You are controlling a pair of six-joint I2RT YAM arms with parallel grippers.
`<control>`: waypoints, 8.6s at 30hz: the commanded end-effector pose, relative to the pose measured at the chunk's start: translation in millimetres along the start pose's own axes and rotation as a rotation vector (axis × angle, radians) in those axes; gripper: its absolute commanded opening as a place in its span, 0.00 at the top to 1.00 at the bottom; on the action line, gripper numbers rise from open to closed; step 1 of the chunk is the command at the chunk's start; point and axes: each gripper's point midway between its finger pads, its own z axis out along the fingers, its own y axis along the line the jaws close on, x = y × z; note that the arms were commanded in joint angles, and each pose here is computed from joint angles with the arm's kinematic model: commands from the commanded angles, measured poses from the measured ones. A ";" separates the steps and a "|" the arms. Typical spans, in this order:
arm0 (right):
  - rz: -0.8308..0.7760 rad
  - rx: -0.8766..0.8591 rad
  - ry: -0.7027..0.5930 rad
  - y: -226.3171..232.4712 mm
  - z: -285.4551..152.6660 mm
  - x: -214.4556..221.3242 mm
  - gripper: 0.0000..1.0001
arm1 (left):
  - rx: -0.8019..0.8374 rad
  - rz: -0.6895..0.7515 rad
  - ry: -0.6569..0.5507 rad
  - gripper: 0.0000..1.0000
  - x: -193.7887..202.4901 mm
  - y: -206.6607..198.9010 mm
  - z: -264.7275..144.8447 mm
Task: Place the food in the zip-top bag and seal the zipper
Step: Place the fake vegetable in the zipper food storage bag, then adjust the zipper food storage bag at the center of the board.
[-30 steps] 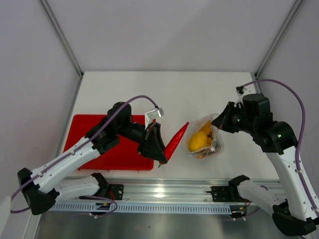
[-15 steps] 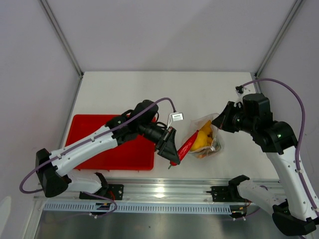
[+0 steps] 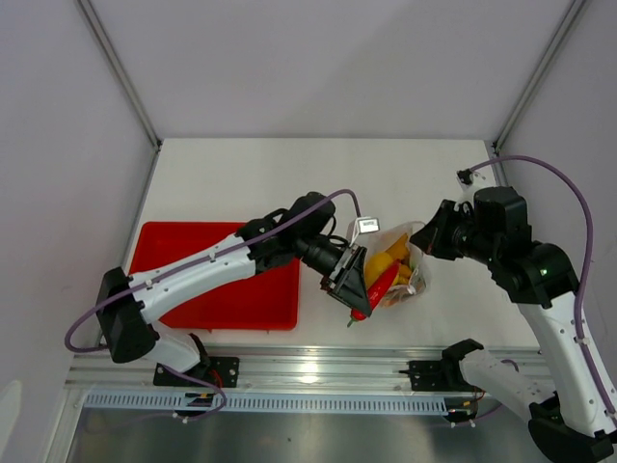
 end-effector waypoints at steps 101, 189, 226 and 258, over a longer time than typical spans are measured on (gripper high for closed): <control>-0.050 -0.178 -0.052 37.5 -26.7 -14.2 1.00 | -0.529 0.299 -0.591 0.45 -62.5 -10.1 -96.5; -0.062 0.022 0.046 -14.9 24.9 13.6 1.00 | -0.244 -0.076 -0.644 1.00 -63.1 51.3 -49.2; -0.167 -0.263 -0.029 50.5 -29.1 -14.3 1.00 | -0.070 -0.017 -0.830 1.00 -63.8 -42.2 -81.5; -0.379 -0.513 0.158 49.8 -44.8 73.9 0.51 | -0.048 -0.086 -0.918 0.99 -59.5 -32.8 -94.7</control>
